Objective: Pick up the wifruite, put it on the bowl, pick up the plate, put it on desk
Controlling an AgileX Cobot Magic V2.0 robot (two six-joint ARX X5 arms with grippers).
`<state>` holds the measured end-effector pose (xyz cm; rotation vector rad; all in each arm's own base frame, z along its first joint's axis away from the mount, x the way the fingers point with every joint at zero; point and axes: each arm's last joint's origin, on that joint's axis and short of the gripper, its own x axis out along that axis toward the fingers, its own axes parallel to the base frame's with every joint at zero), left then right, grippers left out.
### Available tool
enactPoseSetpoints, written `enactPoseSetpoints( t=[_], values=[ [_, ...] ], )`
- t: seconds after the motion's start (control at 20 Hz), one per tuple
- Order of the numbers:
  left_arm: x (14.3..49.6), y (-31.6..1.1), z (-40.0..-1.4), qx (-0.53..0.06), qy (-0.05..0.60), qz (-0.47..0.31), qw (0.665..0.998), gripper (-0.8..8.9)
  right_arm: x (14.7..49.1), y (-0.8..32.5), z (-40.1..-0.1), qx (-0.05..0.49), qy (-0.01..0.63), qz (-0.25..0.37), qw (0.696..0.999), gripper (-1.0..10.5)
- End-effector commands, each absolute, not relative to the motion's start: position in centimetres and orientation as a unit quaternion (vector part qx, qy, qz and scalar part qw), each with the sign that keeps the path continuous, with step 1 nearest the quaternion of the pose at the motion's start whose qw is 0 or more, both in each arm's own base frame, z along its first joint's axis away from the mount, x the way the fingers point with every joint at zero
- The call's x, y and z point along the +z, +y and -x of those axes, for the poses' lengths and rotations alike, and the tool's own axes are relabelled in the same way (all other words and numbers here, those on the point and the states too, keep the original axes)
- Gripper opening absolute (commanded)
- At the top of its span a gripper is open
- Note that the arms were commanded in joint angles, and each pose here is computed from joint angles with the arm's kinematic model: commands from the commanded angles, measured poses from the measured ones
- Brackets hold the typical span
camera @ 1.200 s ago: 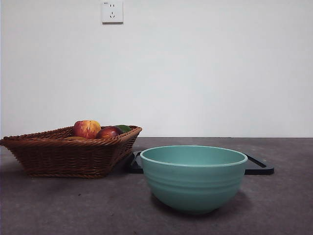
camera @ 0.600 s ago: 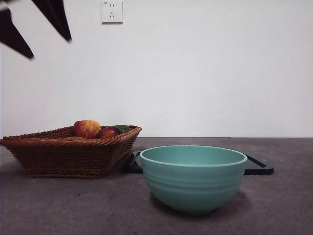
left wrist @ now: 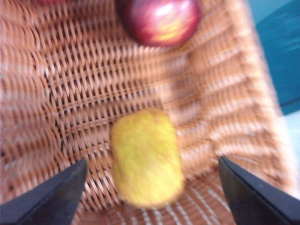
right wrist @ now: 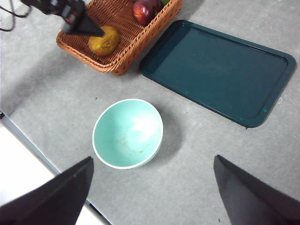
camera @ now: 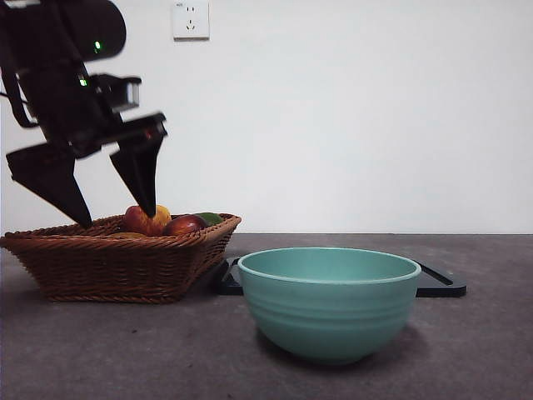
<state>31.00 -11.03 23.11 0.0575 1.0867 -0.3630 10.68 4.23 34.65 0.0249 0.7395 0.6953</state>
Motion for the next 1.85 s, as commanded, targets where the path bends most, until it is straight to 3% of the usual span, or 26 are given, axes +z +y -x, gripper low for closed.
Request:
enactPoseSetpoints(
  t=[0.05, 0.25, 0.5, 0.65, 0.8, 0.95, 1.15, 1.4, 1.85],
  values=[
    [22.2, -11.6, -32.1, -0.171, 0.514, -0.034, 0.84, 4.34, 35.2, 4.3, -10.8, 0.336, 0.345, -0.014, 0.876, 4.1],
    [20.3, -12.3, -32.9, -0.172, 0.525, -0.036, 0.833, 4.31, 35.2, 4.3, -10.8, 0.336, 0.345, -0.013, 0.876, 4.1],
    [20.2, -12.5, -33.0, -0.173, 0.524, -0.036, 0.833, 2.04, 35.2, 4.3, -10.8, 0.336, 0.345, -0.013, 0.876, 4.1],
    [20.7, -12.5, -32.9, -0.174, 0.522, -0.036, 0.834, 2.06, 35.2, 4.3, -10.8, 0.336, 0.345, -0.013, 0.876, 4.1],
    [24.4, -12.8, -31.9, -0.188, 0.486, -0.035, 0.853, 2.06, 35.2, 4.3, -10.8, 0.336, 0.345, -0.013, 0.876, 4.1],
    [29.7, -13.5, -28.4, -0.229, 0.421, -0.038, 0.877, 2.09, 35.2, 4.3, -10.8, 0.336, 0.345, -0.013, 0.876, 4.1],
    [33.6, -15.9, -22.4, -0.331, 0.385, -0.051, 0.86, 2.09, 35.2, 4.3, -10.8, 0.336, 0.345, -0.013, 0.876, 4.1],
    [31.5, -21.1, -20.4, -0.402, 0.409, -0.097, 0.814, 2.09, 35.2, 4.3, -10.8, 0.335, 0.345, -0.013, 0.877, 4.1],
    [24.4, -28.0, -20.9, -0.431, 0.453, -0.15, 0.765, 2.09, 35.2, 4.3, -10.8, 0.335, 0.345, -0.013, 0.877, 4.1]
  ],
)
